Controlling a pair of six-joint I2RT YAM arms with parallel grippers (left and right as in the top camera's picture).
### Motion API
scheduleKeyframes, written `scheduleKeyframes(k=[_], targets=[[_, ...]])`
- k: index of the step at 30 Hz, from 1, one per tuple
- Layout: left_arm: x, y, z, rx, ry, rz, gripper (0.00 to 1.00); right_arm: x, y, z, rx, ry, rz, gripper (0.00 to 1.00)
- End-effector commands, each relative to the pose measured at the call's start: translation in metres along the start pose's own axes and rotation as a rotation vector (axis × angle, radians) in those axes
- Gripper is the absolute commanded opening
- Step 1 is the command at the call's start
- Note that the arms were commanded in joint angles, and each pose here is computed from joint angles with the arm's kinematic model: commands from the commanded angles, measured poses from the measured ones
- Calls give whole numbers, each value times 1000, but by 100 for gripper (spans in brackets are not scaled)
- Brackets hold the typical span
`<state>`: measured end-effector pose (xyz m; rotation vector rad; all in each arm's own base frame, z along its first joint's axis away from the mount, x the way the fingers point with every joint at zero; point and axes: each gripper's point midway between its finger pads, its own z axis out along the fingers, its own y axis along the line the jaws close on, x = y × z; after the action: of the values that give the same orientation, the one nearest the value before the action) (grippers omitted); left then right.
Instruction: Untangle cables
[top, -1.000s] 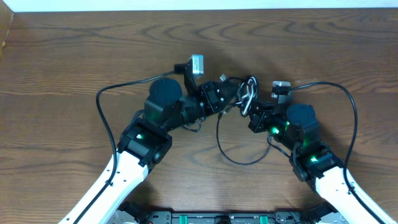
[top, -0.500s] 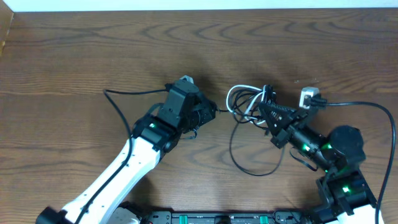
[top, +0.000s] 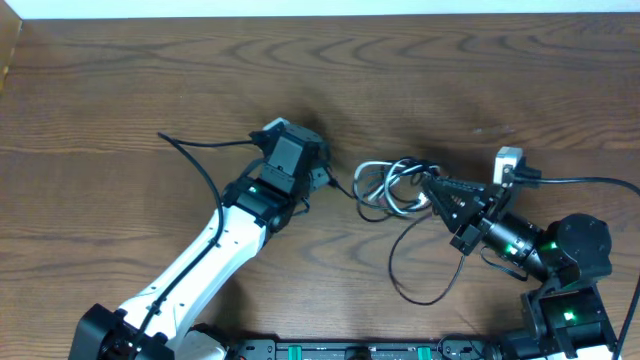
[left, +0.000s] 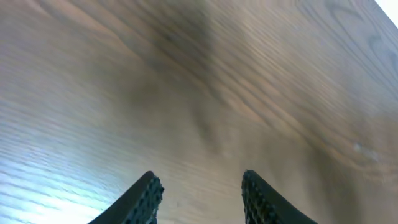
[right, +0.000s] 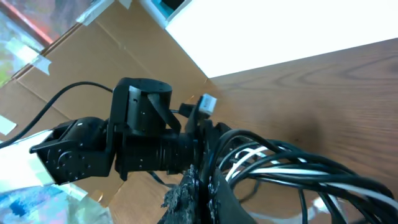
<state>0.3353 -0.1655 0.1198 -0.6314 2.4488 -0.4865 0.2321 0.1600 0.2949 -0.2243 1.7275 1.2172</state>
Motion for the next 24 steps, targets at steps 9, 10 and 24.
scheduleKeyframes(k=[9,10,24], targets=[[-32,-13,-38,129,-63,-21,81,5,-27,-8,127,4,34,1],[-32,-21,-45,174,-56,-20,84,5,-28,-8,130,6,37,1],[4,-96,-107,658,63,432,98,1,-36,-9,177,-28,117,1]])
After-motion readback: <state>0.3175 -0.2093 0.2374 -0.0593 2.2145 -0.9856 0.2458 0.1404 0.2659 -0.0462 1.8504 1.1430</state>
